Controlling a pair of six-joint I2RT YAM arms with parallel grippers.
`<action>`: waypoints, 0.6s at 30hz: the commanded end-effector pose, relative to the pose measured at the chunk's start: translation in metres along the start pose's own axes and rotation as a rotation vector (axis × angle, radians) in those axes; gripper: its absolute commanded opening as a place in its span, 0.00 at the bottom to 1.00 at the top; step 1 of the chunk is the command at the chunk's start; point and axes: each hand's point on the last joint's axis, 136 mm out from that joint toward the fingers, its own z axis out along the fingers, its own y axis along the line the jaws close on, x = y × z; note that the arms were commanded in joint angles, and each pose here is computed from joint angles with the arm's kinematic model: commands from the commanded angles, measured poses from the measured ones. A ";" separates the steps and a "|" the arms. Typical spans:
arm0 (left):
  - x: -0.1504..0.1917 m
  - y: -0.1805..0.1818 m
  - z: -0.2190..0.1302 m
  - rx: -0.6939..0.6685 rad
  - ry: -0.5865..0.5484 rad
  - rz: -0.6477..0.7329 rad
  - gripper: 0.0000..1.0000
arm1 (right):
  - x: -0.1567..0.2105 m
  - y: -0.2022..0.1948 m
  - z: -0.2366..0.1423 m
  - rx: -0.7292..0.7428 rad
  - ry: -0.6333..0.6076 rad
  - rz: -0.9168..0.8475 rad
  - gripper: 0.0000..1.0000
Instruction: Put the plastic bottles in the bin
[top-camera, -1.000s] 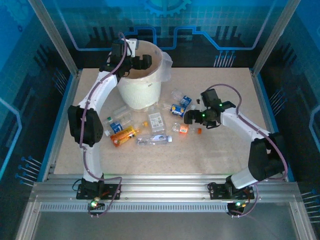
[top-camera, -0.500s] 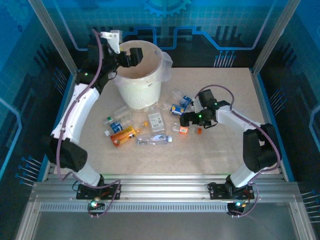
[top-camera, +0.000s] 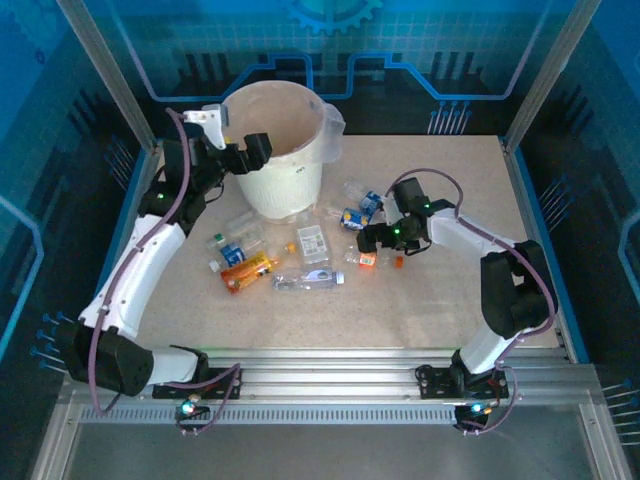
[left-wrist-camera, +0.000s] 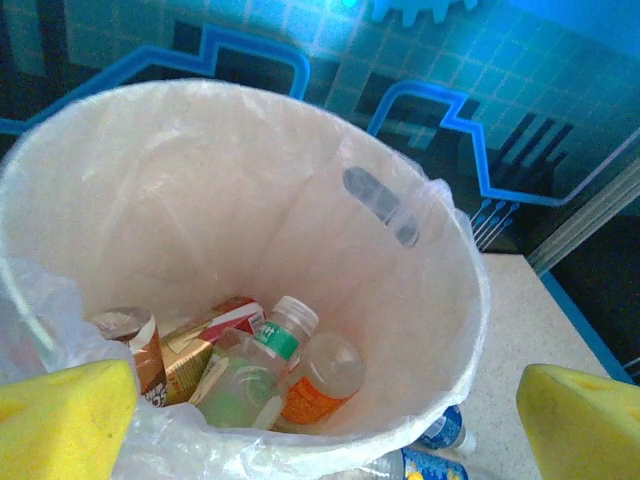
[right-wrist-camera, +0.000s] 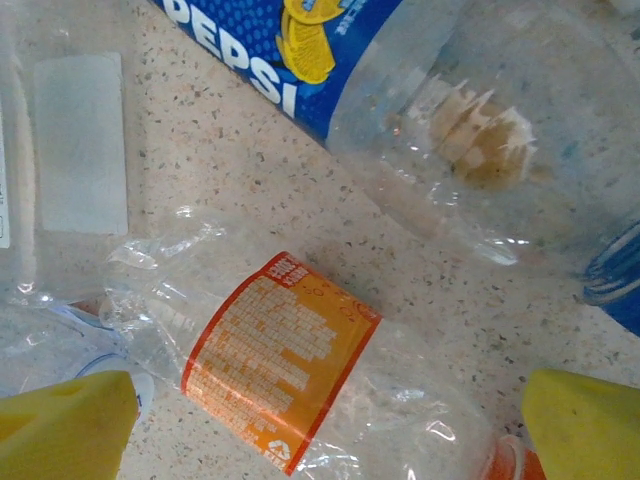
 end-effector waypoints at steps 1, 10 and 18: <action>-0.019 -0.004 -0.015 -0.012 -0.087 -0.005 0.99 | 0.010 0.003 0.006 0.015 0.042 -0.029 1.00; -0.015 0.002 -0.020 -0.037 -0.092 -0.003 0.99 | 0.029 0.008 0.008 0.044 0.089 -0.050 1.00; -0.015 0.004 -0.023 -0.050 -0.101 0.000 0.99 | 0.047 0.012 0.006 0.049 0.130 -0.054 1.00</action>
